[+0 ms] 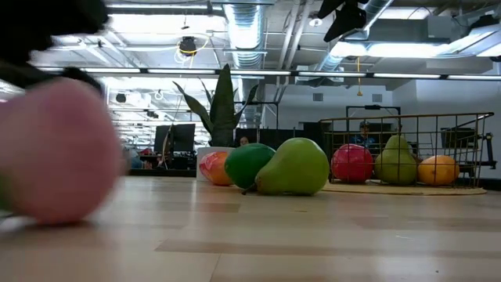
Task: Build produce basket
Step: Move the fruits to the center of the table, then put the pear into the wire basket
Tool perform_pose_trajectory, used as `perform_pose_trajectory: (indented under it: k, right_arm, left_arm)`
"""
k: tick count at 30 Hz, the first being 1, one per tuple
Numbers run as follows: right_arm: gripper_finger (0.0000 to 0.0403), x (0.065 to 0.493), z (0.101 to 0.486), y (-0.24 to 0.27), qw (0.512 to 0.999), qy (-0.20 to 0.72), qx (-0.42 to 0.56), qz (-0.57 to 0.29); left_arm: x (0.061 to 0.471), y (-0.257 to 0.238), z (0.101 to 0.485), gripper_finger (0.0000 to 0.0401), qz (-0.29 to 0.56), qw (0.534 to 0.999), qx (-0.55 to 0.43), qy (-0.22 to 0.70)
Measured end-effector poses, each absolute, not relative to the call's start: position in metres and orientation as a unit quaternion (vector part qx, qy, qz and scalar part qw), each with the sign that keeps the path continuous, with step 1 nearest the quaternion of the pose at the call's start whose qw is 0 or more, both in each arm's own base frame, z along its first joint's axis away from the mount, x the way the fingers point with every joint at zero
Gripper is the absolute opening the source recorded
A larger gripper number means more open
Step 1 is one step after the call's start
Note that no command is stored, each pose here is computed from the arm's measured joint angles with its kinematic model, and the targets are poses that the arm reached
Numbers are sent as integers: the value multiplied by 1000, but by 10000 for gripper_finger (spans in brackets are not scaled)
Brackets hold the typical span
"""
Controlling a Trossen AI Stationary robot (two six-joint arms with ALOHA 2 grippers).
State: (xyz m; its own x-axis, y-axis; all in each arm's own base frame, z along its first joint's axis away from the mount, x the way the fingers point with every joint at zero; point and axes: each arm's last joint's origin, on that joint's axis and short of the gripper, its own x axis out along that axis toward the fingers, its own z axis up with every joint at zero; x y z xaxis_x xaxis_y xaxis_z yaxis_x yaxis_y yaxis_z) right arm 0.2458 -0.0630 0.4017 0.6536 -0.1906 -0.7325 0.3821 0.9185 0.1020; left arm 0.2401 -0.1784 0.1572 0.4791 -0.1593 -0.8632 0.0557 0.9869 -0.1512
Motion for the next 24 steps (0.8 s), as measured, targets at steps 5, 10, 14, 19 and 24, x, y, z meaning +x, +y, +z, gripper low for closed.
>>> perform_pose_trajectory:
  k: [5, 10, 14, 19, 24]
  right_arm:
    - [386, 246, 402, -63, 900, 384, 128, -160]
    - [386, 246, 402, -63, 900, 384, 129, -161]
    - [386, 247, 402, -59, 900, 384, 132, -156]
    - [386, 248, 402, -51, 902, 385, 132, -145]
    - [386, 252, 402, -41, 905, 381, 136, -131]
  left_arm:
    - [268, -141, 156, 327, -114, 871, -6, 478]
    - [289, -104, 158, 327, -119, 887, 21, 445]
    - [306, -67, 163, 327, -73, 910, 10, 407]
    - [322, -36, 163, 327, -33, 925, -16, 378]
    - [333, -31, 176, 327, -49, 915, -69, 394]
